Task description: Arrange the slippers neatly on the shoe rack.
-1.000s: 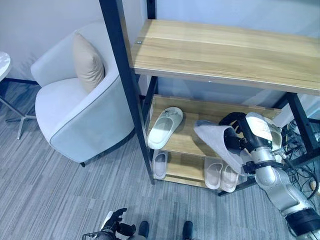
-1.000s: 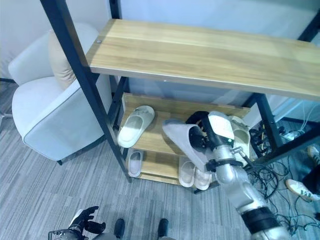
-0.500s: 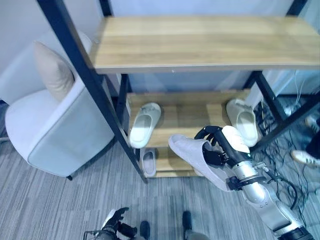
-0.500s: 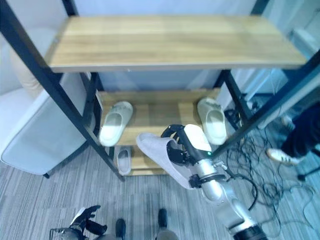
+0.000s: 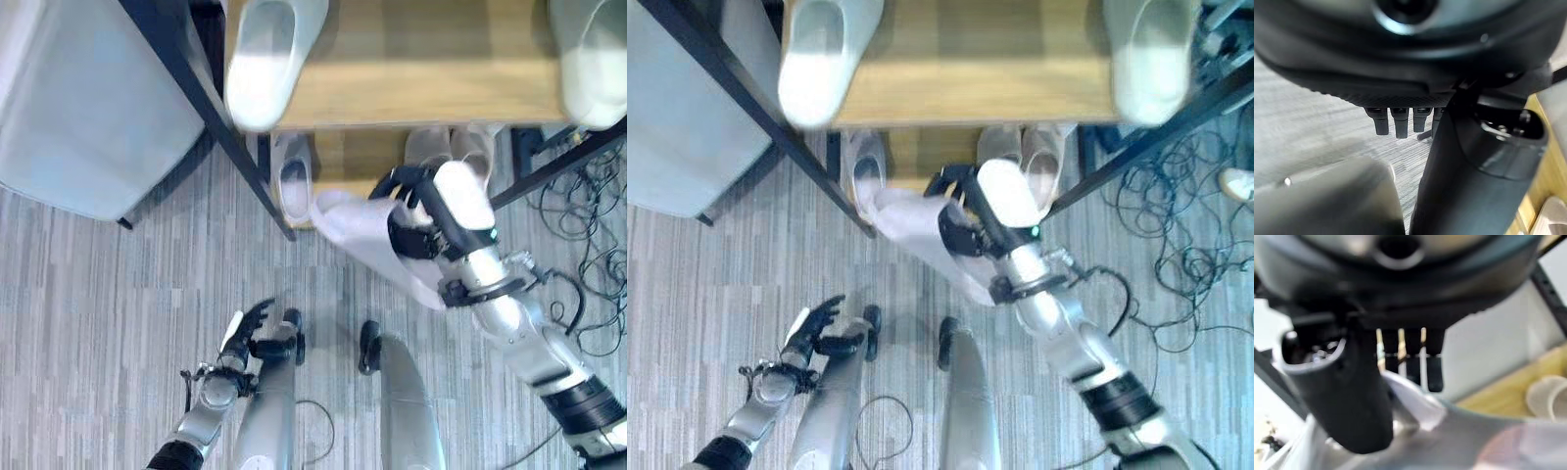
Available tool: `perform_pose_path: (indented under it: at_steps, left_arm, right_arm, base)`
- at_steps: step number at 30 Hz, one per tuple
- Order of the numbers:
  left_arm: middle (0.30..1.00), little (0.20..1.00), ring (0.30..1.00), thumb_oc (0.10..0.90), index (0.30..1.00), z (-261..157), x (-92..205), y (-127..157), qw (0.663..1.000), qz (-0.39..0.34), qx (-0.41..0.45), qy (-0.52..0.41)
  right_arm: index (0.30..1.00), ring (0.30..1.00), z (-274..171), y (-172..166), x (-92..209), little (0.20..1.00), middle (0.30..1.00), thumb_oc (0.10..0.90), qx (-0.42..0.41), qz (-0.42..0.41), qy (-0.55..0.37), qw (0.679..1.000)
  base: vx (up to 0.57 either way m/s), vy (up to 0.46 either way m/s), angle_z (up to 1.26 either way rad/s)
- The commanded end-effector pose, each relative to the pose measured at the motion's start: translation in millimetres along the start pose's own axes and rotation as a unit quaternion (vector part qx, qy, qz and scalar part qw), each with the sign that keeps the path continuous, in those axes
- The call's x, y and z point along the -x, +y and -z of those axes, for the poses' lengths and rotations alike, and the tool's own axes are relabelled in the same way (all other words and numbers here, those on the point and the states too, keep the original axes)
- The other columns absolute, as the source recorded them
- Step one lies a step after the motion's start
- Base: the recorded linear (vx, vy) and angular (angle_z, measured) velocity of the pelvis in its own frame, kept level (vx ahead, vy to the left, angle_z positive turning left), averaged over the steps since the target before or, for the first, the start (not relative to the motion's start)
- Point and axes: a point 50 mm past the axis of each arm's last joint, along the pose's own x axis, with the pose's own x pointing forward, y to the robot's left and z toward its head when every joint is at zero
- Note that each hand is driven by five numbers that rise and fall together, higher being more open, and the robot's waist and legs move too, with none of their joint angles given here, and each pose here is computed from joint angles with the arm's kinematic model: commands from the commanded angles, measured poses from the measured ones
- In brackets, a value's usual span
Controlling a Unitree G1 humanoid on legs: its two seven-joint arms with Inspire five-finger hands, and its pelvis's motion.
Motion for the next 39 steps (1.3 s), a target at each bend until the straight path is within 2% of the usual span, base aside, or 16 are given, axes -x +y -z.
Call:
perform_pose_path:
  at_steps: [1, 3, 8, 15, 19, 27, 34, 39]
  left_arm:
    - [0.9, 0.9, 0.9, 0.8, 0.9, 21.4, 16.2, 3.6, 0.999, -0.031, 0.002, 0.027]
    - [0.9, 0.9, 0.9, 0.8, 0.9, 13.2, 16.1, 8.5, 0.999, -0.05, 0.018, 0.009]
    - [0.9, 0.9, 0.9, 0.8, 0.9, 10.2, 23.9, 17.6, 0.996, -0.077, 0.046, -0.005]
    - [0.9, 0.9, 0.9, 0.8, 0.9, -2.0, 28.8, 27.3, 0.995, -0.081, 0.043, -0.036]
    - [0.9, 0.9, 0.9, 0.8, 0.9, -12.7, 28.7, 27.7, 0.995, -0.073, 0.039, -0.061]
    - [0.9, 0.9, 0.9, 0.8, 0.9, -64.1, 20.4, 26.5, 0.985, -0.048, 0.025, -0.167]
    - [0.9, 0.9, 0.9, 0.8, 0.9, -72.1, 20.9, 31.0, 0.982, -0.045, 0.02, -0.181]
    - [0.9, 0.9, 0.9, 0.8, 0.9, -74.5, 25.5, 36.7, 0.981, -0.049, 0.023, -0.188]
  right_arm:
    - [0.3, 0.3, -24.3, -53.3, -22.4, 0.3, 0.3, 0.4, 0.047, 0.156, -0.09, 0.983]
    - [0.3, 0.3, -15.9, -78.4, -29.4, 0.3, 0.3, 0.4, 0.109, 0.199, -0.083, 0.97]
    - [0.3, 0.3, -8.5, -117.7, -37.9, 0.3, 0.3, 0.4, 0.217, 0.218, -0.086, 0.948]
    - [0.3, 0.3, -19.8, -150.7, -60.7, 0.3, 0.3, 0.4, 0.283, 0.248, -0.11, 0.92]
    - [0.3, 0.3, -21.8, -153.9, -69.6, 0.3, 0.3, 0.4, 0.305, 0.247, -0.113, 0.913]
    - [0.3, 0.3, -34.0, -158.5, -107.8, 0.3, 0.3, 0.4, 0.309, 0.28, -0.109, 0.902]
    - [0.3, 0.3, -31.8, -164.7, -127.3, 0.3, 0.3, 0.4, 0.306, 0.277, -0.078, 0.907]
    - [0.3, 0.3, -22.6, -149.5, -143.2, 0.3, 0.3, 0.4, 0.285, 0.254, -0.038, 0.924]
  base:
    - [-0.02, -0.044, 0.08]
    - [0.0, -0.036, 0.06]
    - [0.09, -0.029, 0.07]
    - [0.12, -0.025, -0.06]
    - [0.1, -0.044, 0.0]
    - [0.09, -0.01, -0.08]
    - [0.03, -0.015, 0.02]
    - [0.0, 0.006, -0.01]
